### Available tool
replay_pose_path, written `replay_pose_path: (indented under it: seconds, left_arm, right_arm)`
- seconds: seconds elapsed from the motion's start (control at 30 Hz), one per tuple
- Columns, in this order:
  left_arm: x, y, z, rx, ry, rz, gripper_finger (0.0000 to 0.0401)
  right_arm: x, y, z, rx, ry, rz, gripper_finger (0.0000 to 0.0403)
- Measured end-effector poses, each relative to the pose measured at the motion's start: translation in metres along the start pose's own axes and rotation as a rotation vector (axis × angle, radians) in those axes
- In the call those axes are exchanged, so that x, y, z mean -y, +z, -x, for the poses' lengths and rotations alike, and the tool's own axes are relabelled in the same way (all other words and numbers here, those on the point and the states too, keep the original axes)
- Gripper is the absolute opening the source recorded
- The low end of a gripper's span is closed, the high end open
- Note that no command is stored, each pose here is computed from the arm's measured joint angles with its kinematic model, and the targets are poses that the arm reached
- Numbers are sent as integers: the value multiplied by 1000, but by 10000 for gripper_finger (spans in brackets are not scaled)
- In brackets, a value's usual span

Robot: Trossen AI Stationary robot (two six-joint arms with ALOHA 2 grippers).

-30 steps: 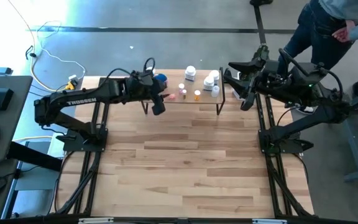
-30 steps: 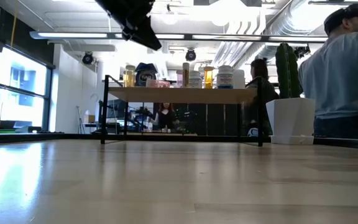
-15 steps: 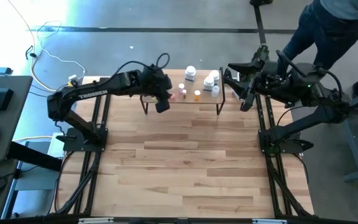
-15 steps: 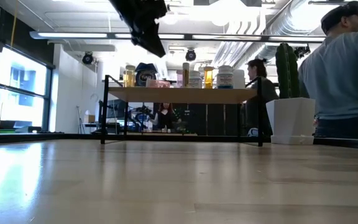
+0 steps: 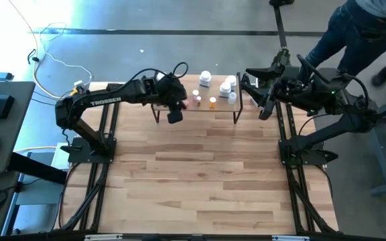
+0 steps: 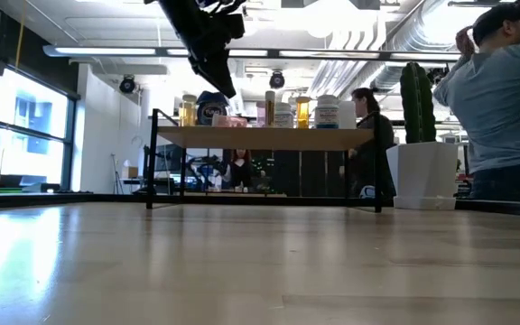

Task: Pick and place medicine bottles onto shelf by color
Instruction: Adjust the red pill bottle on the shelf

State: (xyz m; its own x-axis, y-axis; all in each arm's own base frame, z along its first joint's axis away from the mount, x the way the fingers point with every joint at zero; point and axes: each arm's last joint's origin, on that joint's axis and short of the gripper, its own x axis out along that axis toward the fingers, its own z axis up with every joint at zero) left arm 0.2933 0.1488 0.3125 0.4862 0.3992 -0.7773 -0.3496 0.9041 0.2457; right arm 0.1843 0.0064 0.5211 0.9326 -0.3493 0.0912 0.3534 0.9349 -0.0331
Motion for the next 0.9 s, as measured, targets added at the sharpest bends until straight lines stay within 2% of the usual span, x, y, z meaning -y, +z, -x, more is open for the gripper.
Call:
replay_pose_path:
  seconds: [0.23, 0.5, 0.9]
  left_arm:
    - [2, 0, -11, -28, -4, -7, 154]
    - [4, -3, -35, -104, 47, -18, 154]
    - [6, -5, -42, -137, 36, -24, 154]
  right_arm:
    - [0, 0, 0, 0, 0, 0, 223]
    - [0, 0, 0, -1, 0, -18, 223]
    - [0, 0, 0, -3, 1, -18, 223]
